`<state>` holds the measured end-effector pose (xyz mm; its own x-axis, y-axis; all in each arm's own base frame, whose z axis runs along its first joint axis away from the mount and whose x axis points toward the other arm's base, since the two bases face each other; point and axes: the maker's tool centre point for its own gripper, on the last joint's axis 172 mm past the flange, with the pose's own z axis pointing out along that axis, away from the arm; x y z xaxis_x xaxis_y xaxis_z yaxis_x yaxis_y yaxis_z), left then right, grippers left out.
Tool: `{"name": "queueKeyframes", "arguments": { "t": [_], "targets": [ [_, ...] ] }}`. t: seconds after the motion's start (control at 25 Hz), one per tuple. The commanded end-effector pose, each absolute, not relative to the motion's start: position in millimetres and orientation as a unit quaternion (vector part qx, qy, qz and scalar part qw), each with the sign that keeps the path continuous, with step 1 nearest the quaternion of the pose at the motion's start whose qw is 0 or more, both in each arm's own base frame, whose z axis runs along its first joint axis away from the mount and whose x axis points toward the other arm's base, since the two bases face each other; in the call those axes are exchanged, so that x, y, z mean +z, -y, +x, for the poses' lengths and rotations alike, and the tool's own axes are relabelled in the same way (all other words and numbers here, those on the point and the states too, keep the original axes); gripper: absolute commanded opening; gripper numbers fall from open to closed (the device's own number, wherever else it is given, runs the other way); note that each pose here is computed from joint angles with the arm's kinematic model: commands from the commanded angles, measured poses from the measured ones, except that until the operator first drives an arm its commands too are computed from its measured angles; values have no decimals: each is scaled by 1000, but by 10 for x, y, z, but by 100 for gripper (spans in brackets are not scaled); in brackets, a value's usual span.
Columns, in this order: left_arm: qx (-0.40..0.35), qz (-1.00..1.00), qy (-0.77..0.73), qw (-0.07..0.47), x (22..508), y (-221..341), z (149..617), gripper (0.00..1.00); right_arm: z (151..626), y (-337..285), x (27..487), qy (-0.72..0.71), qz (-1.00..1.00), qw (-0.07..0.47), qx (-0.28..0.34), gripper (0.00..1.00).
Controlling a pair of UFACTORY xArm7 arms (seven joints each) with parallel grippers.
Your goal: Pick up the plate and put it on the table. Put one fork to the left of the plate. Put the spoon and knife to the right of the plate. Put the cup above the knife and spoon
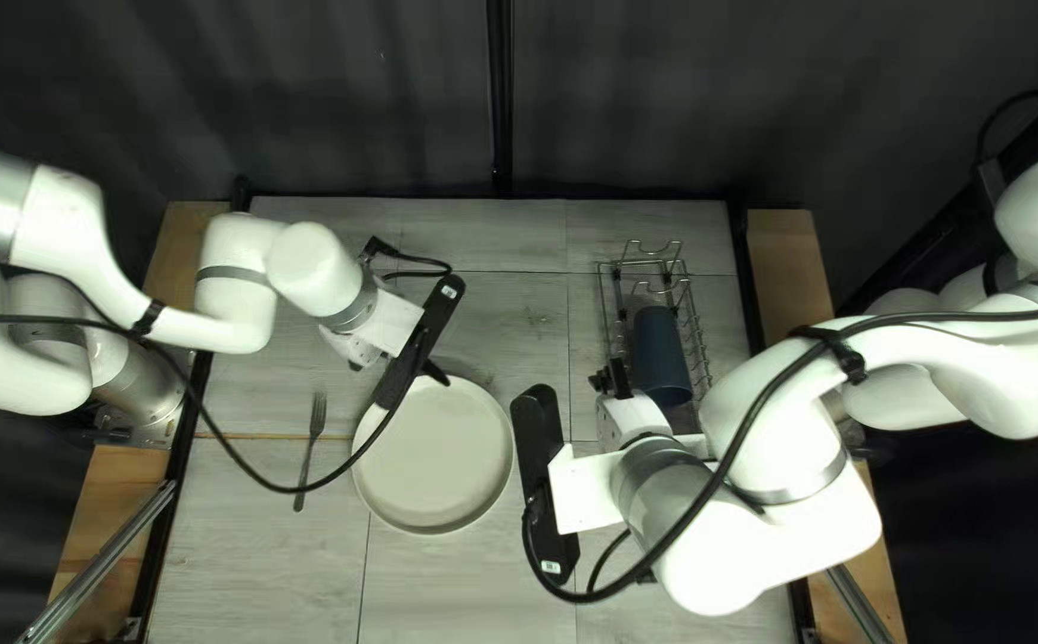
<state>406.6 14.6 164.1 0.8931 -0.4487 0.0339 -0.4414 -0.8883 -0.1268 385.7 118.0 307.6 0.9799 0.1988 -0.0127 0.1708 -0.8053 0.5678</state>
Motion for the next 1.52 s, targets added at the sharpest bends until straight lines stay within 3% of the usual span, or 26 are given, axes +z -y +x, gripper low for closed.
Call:
{"name": "queueKeyframes", "arguments": {
  "t": [0.04, 1.0, 1.52],
  "targets": [
    [-35, -966, -251, 49, 1686, -31, 4042, 1, 3857, -1180, 3076, -97, 950, 296, 24, 100],
    [-46, -957, -287, 17, 1920, 433, 3319, 1, 3857, -1180, 3076, -97, 950, 296, 24, 100],
    [-94, -941, -323, 10, 2009, 685, 3248, 1, 3857, -1180, 3076, -97, 950, 296, 24, 100]
  ]
}}
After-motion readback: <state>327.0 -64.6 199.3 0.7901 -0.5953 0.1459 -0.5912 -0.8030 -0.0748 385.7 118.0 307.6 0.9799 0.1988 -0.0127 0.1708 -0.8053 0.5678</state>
